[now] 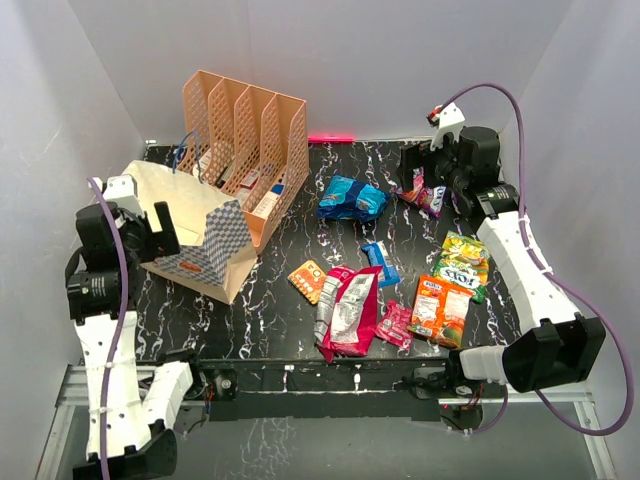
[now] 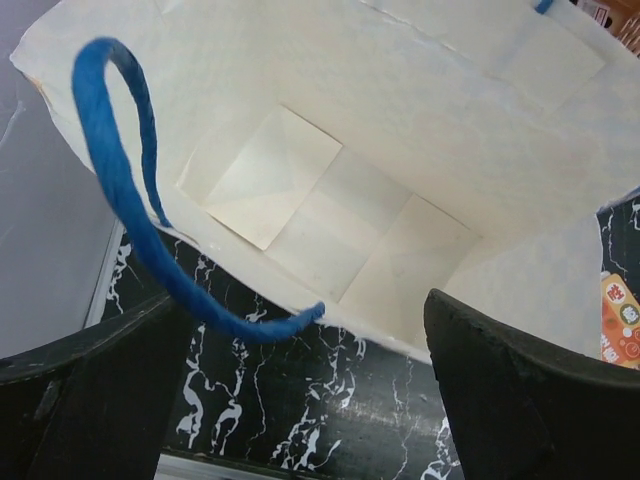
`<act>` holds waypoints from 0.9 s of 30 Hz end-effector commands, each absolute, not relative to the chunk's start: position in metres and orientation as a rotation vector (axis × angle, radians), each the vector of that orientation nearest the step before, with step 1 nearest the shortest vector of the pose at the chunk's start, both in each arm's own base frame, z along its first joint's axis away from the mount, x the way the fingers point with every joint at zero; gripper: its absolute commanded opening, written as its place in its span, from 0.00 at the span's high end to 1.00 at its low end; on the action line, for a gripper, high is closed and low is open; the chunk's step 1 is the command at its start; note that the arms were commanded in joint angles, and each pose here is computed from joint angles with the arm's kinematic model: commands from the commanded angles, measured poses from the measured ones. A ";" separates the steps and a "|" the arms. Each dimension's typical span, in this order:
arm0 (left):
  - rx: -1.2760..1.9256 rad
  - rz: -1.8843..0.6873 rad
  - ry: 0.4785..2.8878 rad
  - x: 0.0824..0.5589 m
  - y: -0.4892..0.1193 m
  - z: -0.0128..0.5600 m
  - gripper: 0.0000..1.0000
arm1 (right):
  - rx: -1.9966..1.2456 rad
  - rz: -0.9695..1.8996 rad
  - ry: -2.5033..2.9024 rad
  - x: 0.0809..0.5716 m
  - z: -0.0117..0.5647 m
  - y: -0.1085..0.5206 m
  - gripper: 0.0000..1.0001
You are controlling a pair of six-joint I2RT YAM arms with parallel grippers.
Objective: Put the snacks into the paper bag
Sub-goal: Adjust the paper bag at the center of the board.
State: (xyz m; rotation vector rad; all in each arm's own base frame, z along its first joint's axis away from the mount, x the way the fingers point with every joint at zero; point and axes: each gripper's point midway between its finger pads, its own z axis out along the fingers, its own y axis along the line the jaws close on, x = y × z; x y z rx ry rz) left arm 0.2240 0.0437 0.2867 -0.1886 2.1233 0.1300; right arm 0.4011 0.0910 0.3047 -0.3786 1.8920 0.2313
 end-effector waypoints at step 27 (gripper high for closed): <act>-0.161 -0.050 2.205 0.232 0.025 0.275 0.73 | -0.420 0.317 1.879 0.406 0.286 0.107 0.02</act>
